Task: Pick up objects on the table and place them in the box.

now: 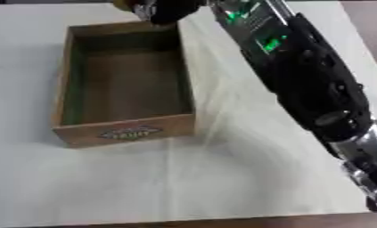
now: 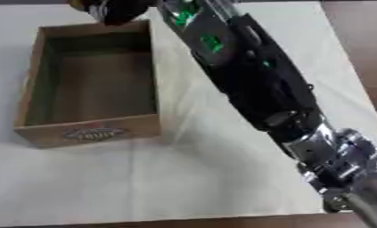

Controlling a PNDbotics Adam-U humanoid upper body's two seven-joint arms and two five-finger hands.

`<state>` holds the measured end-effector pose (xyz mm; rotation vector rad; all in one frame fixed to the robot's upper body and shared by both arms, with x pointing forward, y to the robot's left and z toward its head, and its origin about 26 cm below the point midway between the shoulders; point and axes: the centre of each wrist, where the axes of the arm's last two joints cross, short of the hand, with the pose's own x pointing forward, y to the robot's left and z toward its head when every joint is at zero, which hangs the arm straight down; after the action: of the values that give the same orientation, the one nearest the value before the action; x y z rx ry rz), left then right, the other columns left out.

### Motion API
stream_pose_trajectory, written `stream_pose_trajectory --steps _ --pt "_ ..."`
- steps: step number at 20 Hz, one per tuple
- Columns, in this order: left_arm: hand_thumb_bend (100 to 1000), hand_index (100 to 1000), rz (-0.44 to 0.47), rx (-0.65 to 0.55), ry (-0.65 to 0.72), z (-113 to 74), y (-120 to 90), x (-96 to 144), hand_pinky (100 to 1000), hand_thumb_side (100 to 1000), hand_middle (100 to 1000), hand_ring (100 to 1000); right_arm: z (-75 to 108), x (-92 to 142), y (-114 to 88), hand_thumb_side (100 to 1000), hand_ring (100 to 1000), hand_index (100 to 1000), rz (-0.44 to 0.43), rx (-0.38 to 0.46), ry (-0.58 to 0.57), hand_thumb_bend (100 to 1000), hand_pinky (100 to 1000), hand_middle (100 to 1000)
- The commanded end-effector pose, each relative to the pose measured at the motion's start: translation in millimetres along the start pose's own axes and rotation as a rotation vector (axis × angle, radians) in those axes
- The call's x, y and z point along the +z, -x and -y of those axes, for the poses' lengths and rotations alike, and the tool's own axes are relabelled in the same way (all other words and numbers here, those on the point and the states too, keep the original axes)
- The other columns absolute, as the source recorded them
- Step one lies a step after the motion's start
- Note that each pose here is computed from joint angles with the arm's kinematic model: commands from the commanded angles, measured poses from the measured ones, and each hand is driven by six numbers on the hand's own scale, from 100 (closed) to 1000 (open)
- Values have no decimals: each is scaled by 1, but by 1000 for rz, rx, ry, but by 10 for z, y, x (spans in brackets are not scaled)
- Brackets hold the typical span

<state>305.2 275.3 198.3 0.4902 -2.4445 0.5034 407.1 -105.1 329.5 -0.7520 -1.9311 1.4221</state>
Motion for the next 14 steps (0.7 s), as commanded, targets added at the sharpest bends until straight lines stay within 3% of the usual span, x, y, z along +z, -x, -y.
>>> stream_pose_trajectory --steps 1,6,14 --pt "100 686 28 24 0 25 -68 -41 397 861 494 400 -76 -124 31 100 559 701 -18 44 -1 100 582 533" --pt "100 685 30 32 2 41 -73 -44 398 861 493 400 -373 -222 158 100 566 702 -54 66 -72 100 582 537" --pt "100 685 32 33 0 42 -76 -51 398 861 493 401 -669 -220 327 100 612 730 -84 94 -209 100 600 577"
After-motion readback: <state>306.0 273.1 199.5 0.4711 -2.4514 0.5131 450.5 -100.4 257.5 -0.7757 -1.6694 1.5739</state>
